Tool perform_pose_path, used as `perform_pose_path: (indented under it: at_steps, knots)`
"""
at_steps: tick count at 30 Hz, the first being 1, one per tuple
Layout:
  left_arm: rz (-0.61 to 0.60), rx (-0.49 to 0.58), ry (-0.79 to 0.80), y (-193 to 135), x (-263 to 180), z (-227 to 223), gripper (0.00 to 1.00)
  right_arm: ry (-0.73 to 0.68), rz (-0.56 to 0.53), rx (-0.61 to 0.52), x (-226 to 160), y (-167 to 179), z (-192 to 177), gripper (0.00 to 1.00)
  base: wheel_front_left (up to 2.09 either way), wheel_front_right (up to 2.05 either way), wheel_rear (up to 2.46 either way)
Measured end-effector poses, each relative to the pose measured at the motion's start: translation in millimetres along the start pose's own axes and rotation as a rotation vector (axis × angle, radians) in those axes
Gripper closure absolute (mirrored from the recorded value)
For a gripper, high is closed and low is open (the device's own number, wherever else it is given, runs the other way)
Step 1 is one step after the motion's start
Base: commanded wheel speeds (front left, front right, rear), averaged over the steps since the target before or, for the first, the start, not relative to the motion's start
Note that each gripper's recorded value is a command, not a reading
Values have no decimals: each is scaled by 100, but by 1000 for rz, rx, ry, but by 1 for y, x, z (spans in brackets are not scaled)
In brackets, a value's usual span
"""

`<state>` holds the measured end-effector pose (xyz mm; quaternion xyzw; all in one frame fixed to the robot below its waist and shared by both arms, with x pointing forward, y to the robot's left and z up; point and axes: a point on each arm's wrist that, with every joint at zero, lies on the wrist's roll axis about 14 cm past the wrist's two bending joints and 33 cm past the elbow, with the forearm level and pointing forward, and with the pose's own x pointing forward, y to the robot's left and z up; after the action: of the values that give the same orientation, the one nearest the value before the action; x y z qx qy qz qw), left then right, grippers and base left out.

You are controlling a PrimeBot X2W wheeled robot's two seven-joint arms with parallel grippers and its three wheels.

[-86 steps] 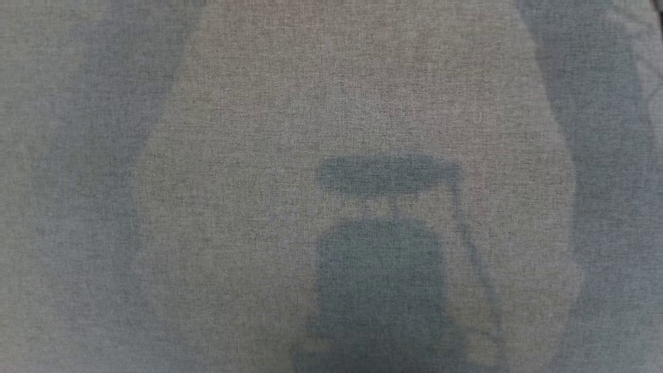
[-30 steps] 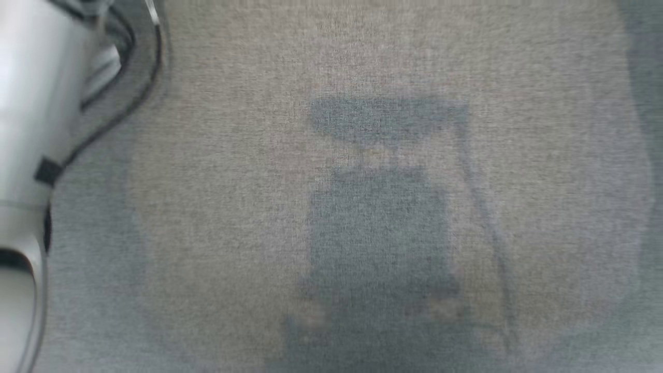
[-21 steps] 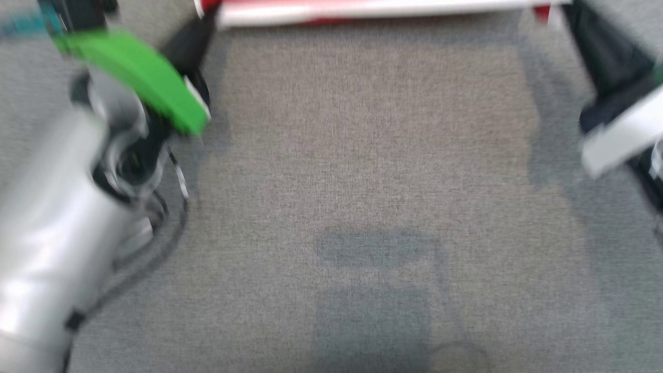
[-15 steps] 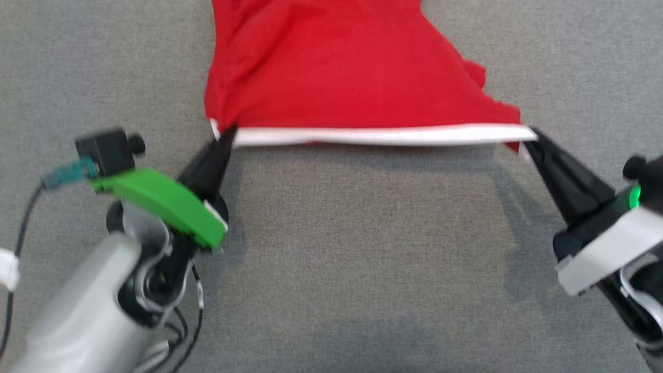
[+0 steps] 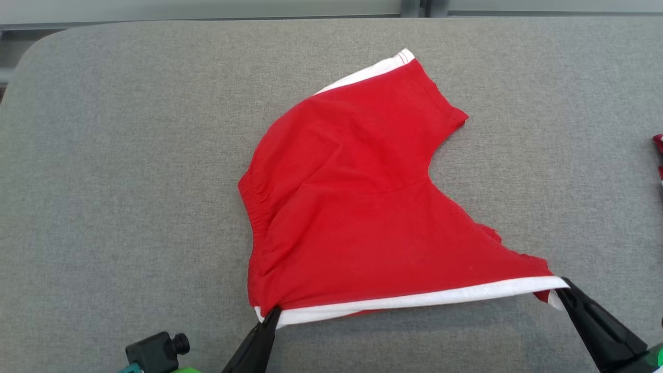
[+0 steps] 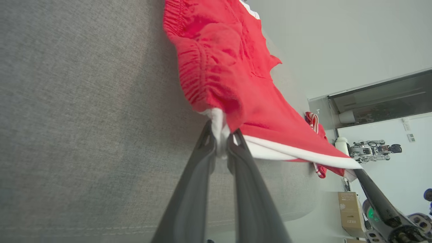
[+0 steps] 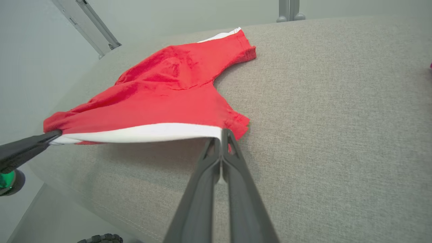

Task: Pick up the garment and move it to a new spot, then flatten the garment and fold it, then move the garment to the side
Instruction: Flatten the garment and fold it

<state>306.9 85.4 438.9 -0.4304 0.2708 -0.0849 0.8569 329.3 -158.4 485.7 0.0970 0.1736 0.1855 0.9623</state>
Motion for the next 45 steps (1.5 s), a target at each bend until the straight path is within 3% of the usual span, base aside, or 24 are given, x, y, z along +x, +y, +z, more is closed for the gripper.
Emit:
perform_pose_path:
  at_steps: [3, 7, 12, 18, 21, 30, 31, 32, 33, 34, 35, 45]
  knots:
    - [-7, -37, 13, -5, -5, -3, 100, -22, 25, 9, 3, 3, 12, 100, 0, 0, 0]
    - [-7, -3, 40, -5, 7, 7, 100, -52, 96, -9, 33, 5, 32, 100, 0, 0, 0]
    - [-14, 73, 23, -6, 59, 58, 100, -40, 162, -67, 107, -13, 55, 100, 0, 0, 0]
    - [20, 88, 18, 1, 109, 93, 100, 0, 180, -73, 184, -29, 68, 100, 0, 0, 0]
    - [33, -26, 12, 2, 127, 104, 100, -6, 186, -79, 216, -30, 76, 100, 0, 0, 0]
    - [139, -49, 46, 28, 146, 117, 100, 37, 237, -106, 280, -2, 70, 100, 0, 0, 0]
    - [142, -50, 48, 28, 147, 117, 98, 44, 237, -110, 283, -1, 68, 100, 0, 0, 0]
    - [142, -50, 48, 28, 147, 117, 80, 44, 237, -110, 283, -1, 68, 100, 0, 0, 0]
    - [143, -51, 50, 27, 148, 116, 55, 49, 235, -114, 286, -1, 68, 100, 0, 0, 0]
    - [144, -52, 48, 27, 148, 116, 55, 46, 234, -119, 287, -1, 69, 100, 0, 0, 0]
    - [144, -50, 43, 26, 148, 116, 0, 47, 230, -125, 289, -1, 71, 100, 0, 0, 0]
    - [65, 6, -3, -1, 134, 113, 0, 57, 229, -200, 299, 3, 80, 100, 0, 0, 0]
